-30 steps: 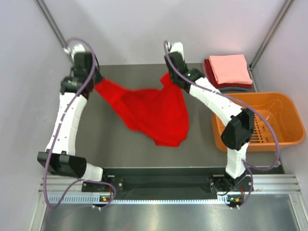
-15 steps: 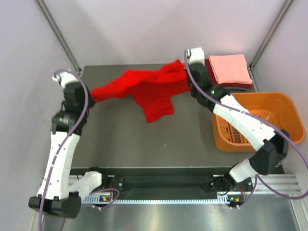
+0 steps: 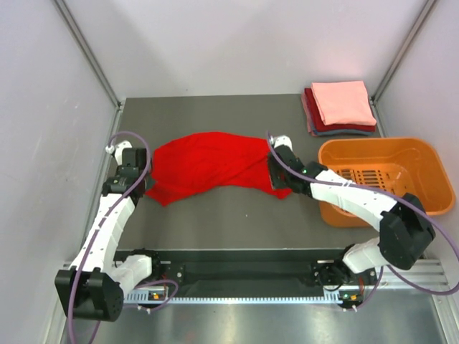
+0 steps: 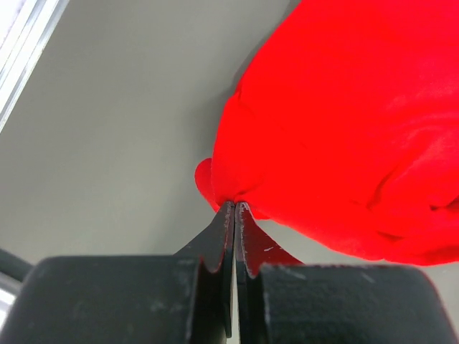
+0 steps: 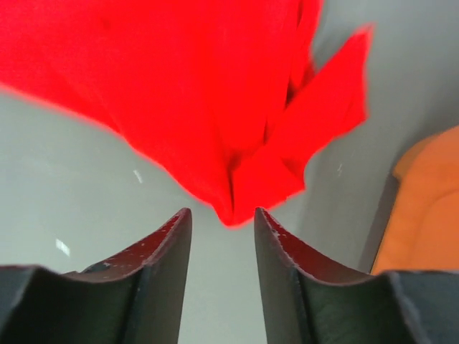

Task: Fold and stack the t-shirts
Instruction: Flatten the tshirt out

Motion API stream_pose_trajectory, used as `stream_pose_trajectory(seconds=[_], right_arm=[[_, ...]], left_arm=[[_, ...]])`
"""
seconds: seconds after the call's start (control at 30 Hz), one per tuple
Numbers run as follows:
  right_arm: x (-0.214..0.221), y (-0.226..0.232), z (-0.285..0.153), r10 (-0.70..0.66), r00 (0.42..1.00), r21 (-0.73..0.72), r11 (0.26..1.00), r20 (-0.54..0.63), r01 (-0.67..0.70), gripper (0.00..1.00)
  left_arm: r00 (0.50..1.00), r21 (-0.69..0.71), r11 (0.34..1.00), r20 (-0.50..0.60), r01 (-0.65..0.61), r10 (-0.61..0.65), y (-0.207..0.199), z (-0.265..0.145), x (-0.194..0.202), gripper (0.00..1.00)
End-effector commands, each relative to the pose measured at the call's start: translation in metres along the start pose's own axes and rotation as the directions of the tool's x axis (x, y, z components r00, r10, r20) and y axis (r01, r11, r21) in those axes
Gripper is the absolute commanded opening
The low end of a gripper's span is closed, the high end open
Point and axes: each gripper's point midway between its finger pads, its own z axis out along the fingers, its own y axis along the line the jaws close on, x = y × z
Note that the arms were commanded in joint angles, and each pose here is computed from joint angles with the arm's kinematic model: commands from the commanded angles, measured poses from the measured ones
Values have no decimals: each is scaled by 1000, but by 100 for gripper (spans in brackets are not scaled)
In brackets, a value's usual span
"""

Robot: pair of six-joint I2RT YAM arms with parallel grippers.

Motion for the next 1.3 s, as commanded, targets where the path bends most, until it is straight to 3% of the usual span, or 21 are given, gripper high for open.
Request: stream_pose_trajectory(seconds=[0.0,0.17,0.53,1.03,1.27], right_arm=[[-64,-16,-13,206,966,128,966,156,-226,42],[-86,-24,17,385,911,254,876,147,-411,42],[-154,-37,103,658,727,260,680,195,-685,40],[-168,-17,164,771,627,118,616,114,-779,36],[-149,-15,182,786,612,168,594,86,-787,35]], left_arm=[[992,19,997,107,70,-72,-5,-1,-25,0],[985,69,993,137,99,-107,-9,-6,-27,0],[993,177,980,68,86,-99,-26,-2,-6,0],[994,209,976,77,62,-80,-30,-8,-8,0],[994,214,975,80,61,-80,-30,-9,-8,0]])
